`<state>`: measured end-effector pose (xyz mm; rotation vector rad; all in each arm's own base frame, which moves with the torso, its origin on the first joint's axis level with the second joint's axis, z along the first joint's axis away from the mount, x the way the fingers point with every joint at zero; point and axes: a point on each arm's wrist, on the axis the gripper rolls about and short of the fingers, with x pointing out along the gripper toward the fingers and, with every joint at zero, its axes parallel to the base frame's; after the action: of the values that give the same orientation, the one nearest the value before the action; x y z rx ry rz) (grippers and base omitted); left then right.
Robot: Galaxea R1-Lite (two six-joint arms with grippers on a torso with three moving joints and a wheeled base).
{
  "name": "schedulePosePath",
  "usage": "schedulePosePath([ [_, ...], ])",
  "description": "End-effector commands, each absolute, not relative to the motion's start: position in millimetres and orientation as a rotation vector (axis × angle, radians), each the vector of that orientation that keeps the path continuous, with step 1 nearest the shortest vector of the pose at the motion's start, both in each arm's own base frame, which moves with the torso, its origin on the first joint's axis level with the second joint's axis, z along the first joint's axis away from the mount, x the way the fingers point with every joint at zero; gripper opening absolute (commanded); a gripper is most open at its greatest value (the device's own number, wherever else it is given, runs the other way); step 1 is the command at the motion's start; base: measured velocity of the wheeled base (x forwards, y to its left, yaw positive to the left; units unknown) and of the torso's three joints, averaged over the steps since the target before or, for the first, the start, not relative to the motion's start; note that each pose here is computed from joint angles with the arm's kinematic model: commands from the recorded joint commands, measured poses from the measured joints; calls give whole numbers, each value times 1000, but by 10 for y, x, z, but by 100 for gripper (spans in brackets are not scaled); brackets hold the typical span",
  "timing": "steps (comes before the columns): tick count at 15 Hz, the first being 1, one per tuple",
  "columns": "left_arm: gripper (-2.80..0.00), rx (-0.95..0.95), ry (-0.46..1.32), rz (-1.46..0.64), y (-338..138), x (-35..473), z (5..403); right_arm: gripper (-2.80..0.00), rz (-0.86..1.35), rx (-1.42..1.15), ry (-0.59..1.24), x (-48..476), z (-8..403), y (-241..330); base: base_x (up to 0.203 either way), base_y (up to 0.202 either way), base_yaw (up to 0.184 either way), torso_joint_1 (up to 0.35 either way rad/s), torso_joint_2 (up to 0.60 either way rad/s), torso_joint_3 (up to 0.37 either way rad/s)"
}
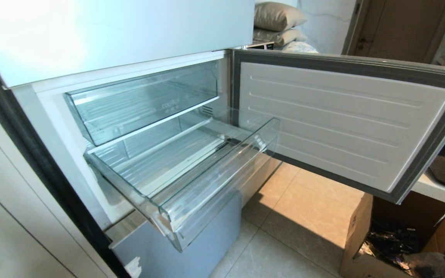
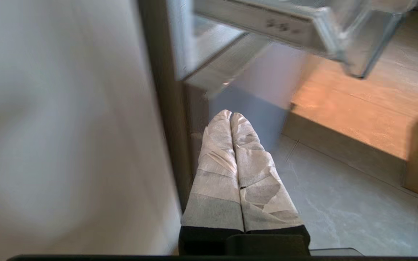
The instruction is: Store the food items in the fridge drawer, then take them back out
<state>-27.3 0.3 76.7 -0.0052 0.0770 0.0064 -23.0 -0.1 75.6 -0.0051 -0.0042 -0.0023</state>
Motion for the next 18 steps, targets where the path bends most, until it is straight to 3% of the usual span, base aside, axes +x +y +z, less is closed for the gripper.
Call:
schedulePosePath([
  [1,-280,-6,78,8,3,-273,765,-280,-2,-6,-1,-228,756,-1,-3,-5,127,3,1,-1],
  [18,-280,-6,78,8,3,-273,765,-280,0,-8,-2,-228,756,-1,2,-7,173,2,2,2],
])
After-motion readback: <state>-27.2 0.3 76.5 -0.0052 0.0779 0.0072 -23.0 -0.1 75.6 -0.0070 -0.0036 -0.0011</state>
